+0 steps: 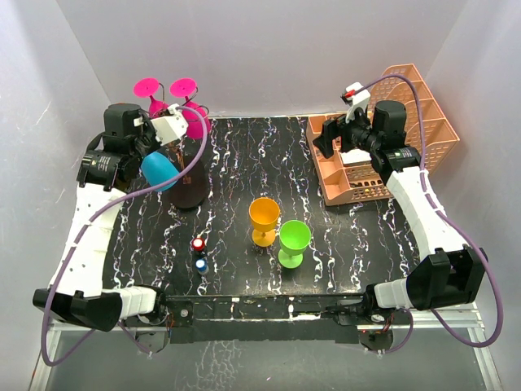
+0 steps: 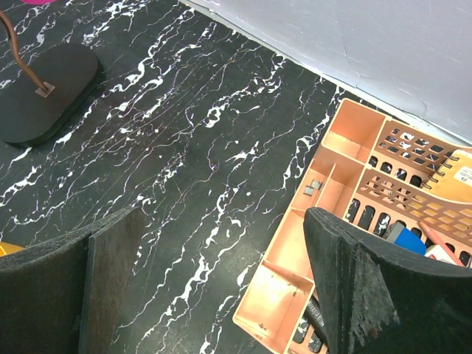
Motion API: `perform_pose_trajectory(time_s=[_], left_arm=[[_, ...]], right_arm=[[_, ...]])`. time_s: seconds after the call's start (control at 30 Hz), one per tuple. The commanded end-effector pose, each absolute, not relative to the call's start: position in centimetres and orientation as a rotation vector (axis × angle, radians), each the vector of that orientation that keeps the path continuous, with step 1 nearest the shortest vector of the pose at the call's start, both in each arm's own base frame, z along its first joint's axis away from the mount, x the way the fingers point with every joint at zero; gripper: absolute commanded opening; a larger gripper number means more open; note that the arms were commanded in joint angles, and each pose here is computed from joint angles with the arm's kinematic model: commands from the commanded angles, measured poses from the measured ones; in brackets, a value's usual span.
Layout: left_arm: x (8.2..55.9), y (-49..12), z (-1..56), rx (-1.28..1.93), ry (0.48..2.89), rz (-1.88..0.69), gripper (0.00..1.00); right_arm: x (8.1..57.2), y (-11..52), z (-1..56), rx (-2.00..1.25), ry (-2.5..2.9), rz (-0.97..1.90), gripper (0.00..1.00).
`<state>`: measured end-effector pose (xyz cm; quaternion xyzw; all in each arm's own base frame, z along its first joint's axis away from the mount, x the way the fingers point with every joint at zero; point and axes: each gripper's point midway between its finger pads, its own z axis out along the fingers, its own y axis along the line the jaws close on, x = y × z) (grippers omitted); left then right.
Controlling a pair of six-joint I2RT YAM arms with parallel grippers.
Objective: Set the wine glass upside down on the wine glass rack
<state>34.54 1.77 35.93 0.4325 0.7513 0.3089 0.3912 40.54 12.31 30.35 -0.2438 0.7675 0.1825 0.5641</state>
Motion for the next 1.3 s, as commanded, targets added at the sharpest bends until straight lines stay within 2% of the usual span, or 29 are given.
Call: perform_pose_trajectory(time_s=[0.0, 0.9, 1.03, 1.27], left_arm=[[34.9, 0.9, 37.2, 1.073, 1.861, 0.749, 0.01], [34.7, -0.8, 34.0, 1.112, 1.908, 0.621, 0.17], [34.8, -0.9, 33.9, 1.107, 1.905, 0.619, 0.21], [35.1, -1.0, 34.8, 1.065, 1.884, 0.620, 0.24]], right_arm=[[40.7, 12.3, 30.8, -0.586, 1.771, 0.425, 0.99], [40.5, 12.0, 30.7, -0.587, 1.770, 0.426, 0.99], [40.5, 12.0, 30.7, -0.586, 1.770, 0.425, 0.99], [40.5, 12.0, 30.6, -0.586, 1.772, 0.426, 0.99]])
